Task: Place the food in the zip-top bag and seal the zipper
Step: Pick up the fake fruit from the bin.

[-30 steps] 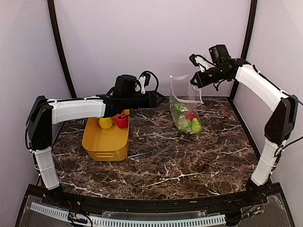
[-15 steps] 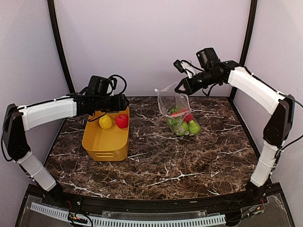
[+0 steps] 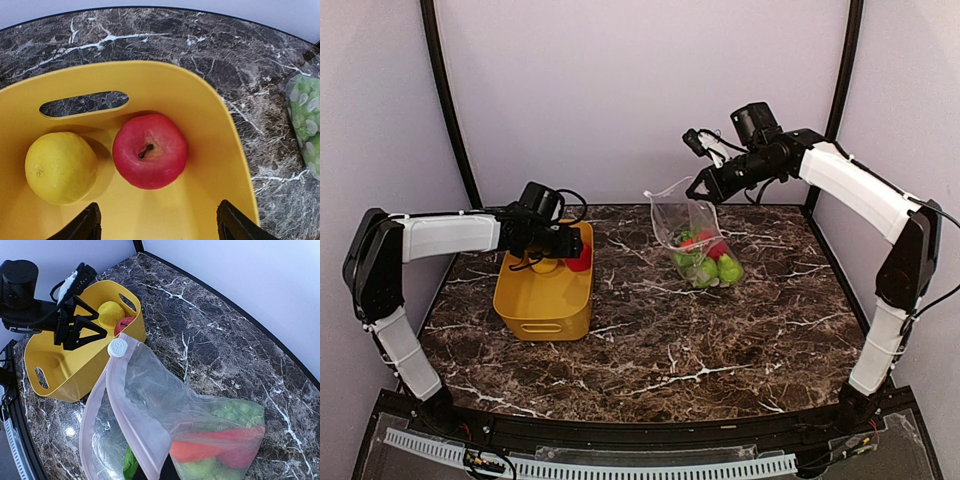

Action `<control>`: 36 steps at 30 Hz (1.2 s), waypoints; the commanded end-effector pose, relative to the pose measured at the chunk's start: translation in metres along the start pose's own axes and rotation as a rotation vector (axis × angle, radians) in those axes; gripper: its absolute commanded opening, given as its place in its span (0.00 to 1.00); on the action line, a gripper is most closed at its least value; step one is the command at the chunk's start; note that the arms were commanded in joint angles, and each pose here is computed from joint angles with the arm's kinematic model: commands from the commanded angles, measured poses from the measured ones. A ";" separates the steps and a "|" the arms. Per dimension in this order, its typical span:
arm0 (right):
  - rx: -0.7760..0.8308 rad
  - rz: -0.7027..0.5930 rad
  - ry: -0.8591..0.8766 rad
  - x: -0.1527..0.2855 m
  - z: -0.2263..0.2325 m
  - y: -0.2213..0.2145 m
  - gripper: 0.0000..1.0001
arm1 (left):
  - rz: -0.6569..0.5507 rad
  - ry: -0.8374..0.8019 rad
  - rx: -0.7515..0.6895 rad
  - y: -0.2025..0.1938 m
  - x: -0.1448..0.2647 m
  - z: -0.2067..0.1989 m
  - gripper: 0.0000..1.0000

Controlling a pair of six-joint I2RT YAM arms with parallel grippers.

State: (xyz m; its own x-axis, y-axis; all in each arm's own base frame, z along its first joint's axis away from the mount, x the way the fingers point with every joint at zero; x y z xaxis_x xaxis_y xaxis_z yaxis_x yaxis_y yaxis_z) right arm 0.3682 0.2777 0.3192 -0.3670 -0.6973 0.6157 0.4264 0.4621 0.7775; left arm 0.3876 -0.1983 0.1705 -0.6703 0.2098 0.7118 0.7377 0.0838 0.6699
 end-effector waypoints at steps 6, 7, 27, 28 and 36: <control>0.032 0.015 -0.007 -0.005 0.008 -0.002 0.00 | 0.025 0.008 -0.021 0.004 -0.031 0.005 0.81; 0.036 0.020 -0.009 -0.007 0.008 -0.003 0.00 | 0.026 0.004 -0.023 0.004 -0.033 0.004 0.81; 0.066 0.038 -0.018 -0.009 0.015 -0.006 0.00 | 0.091 -0.047 -0.012 0.004 -0.089 0.010 0.76; 0.067 0.038 -0.019 -0.009 0.015 -0.006 0.00 | 0.095 -0.053 -0.013 0.004 -0.089 0.010 0.75; 0.070 0.038 -0.021 -0.009 0.015 -0.006 0.00 | 0.091 -0.087 -0.011 0.011 -0.068 0.005 0.55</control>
State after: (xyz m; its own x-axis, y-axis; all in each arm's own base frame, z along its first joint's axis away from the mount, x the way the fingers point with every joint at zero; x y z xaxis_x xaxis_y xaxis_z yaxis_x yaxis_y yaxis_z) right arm 0.3608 0.2874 0.3113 -0.3719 -0.6694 0.6431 0.3920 0.5148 0.7625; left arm 0.4487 -0.2087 0.1065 -0.5881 0.2804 0.7586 0.7979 0.0478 0.6009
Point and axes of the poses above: each gripper's point midway between its finger pads, its own x axis back along the fingers, its own z axis along the line the jaws close on, y = z × x, the point moved 5 cm from there along x, back along the fingers, and after that the axes turned 3 degrees about x, right-handed, at the moved point
